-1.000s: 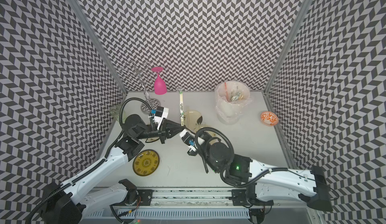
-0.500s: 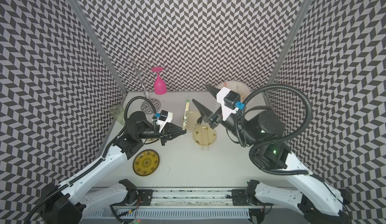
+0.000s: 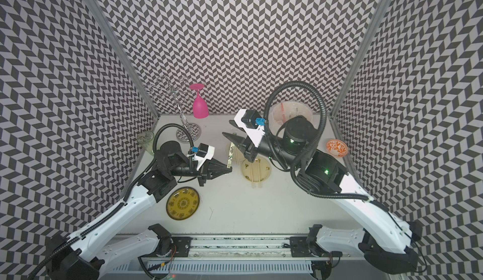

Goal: Remove the packaging of disposable chopsticks
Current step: Remove the packet bag from the disposable chopsticks.

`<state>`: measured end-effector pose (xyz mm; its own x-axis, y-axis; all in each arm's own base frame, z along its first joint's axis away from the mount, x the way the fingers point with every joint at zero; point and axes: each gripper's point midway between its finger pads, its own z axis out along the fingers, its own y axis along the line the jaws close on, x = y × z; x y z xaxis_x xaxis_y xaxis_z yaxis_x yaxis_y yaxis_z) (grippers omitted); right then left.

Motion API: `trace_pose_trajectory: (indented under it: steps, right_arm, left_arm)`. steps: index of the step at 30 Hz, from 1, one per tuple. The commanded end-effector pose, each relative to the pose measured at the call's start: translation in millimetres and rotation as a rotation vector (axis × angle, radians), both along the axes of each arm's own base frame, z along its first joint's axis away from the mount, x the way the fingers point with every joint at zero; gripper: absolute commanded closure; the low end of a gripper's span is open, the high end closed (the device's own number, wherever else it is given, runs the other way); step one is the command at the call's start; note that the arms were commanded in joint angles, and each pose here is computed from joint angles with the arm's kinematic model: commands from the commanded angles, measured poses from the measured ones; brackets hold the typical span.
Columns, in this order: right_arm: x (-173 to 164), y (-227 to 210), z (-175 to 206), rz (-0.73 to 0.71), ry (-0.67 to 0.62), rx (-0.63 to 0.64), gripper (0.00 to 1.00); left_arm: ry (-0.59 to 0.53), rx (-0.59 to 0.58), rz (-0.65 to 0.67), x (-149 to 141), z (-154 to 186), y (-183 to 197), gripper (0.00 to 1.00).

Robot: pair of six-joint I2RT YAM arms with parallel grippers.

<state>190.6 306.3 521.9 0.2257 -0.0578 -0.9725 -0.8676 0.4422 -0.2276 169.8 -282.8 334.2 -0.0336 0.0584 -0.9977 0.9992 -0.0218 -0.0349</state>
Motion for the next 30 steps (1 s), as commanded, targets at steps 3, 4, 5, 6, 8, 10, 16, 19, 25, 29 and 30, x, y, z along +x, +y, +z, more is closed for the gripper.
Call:
trace_pose_trajectory:
  steps: [3, 4, 5, 6, 8, 10, 16, 19, 25, 29, 30]
  right_arm:
    - [-11, -5, 15, 0.04, -0.027, 0.027, 0.83]
    - [-12, -4, 14, 0.048, -0.028, 0.024, 0.88]
    - [-14, -4, 13, 0.057, -0.028, 0.019, 0.93]
    - [-14, -2, 11, 0.062, -0.025, 0.013, 0.97]
    - [-15, -1, 8, 0.072, -0.02, 0.001, 1.0]
    - [-14, 0, 5, 0.069, -0.016, -0.011, 1.0]
    - [-5, 1, -14, -0.163, -0.105, -0.069, 1.0]
    - [-6, 11, -51, -0.421, -0.241, -0.218, 1.0]
    - [-7, 22, -107, -0.513, -0.236, -0.271, 1.0]
    - [-20, 15, -88, -0.431, -0.161, -0.132, 1.0]
    - [-23, 9, -75, -0.416, -0.153, -0.074, 1.0]
  left_arm:
    - [-0.035, -0.015, -0.03, -8, 8, 1, 1.0]
    - [-0.035, -0.015, -0.029, -8, 8, 1, 1.0]
    - [-0.033, -0.015, -0.026, -7, 8, 1, 1.0]
    - [-0.036, -0.016, -0.026, -7, 9, 1, 1.0]
    - [-0.035, -0.019, -0.02, -7, 10, 1, 1.0]
    - [-0.033, -0.022, -0.017, -6, 11, 1, 1.0]
    - [-0.039, -0.049, 0.033, 0, 19, 4, 1.0]
    - [-0.055, -0.082, 0.069, 4, 26, 10, 1.0]
    - [-0.068, -0.15, 0.12, 9, 39, 21, 1.0]
    - [-0.054, -0.144, 0.131, 14, 37, 22, 1.0]
    - [-0.05, -0.143, 0.125, 14, 37, 22, 1.0]
